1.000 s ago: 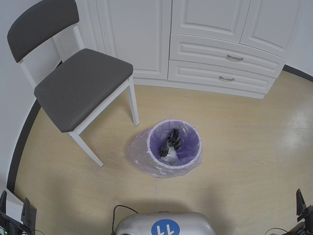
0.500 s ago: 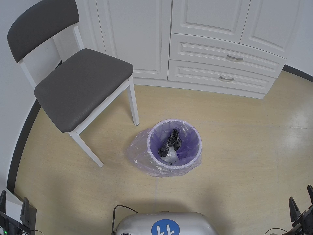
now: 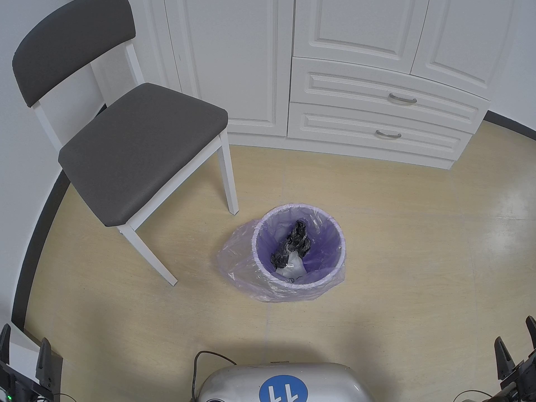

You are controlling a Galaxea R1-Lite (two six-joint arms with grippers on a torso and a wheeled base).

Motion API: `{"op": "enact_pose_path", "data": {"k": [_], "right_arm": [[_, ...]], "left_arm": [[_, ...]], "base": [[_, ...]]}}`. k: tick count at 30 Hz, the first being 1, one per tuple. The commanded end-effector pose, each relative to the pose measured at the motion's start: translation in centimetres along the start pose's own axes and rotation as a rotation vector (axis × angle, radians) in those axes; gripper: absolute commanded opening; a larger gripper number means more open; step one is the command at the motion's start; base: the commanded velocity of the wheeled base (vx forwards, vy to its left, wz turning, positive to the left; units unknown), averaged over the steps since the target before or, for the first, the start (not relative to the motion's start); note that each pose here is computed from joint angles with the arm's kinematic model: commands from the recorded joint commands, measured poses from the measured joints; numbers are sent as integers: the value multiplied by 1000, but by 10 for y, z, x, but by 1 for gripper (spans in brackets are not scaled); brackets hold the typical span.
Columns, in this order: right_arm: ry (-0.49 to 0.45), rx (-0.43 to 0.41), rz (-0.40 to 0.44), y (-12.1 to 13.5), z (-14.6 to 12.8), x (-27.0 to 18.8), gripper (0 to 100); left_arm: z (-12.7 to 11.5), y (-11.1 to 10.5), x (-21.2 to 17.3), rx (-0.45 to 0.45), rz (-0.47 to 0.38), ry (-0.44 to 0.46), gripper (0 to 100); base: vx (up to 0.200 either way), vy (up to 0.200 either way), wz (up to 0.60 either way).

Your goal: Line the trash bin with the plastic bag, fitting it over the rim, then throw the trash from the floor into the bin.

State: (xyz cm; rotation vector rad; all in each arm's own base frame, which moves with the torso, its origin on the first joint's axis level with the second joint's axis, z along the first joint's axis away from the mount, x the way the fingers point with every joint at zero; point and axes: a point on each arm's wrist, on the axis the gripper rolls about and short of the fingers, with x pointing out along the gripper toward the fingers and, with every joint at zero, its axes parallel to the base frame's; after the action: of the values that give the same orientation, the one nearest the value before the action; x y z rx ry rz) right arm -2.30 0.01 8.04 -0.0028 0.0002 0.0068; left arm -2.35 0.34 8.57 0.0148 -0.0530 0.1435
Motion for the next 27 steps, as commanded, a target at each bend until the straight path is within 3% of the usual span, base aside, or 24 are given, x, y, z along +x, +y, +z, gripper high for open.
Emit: {"op": "enact_pose_path", "data": {"k": [1,6,27], "right_arm": [[3,0,1,0,-5,0,100],[3,0,1,0,-5,0,100],[3,0,2,0,-5,0,100]], "left_arm": [[-5,-1,0,0,-22,5,100],[-11,-3,-1,-11,-147,68,100],[-10,-3,0,-27,-139,54,100]], "base": [[0,0,0],[0,0,0],[0,0,0]]}}
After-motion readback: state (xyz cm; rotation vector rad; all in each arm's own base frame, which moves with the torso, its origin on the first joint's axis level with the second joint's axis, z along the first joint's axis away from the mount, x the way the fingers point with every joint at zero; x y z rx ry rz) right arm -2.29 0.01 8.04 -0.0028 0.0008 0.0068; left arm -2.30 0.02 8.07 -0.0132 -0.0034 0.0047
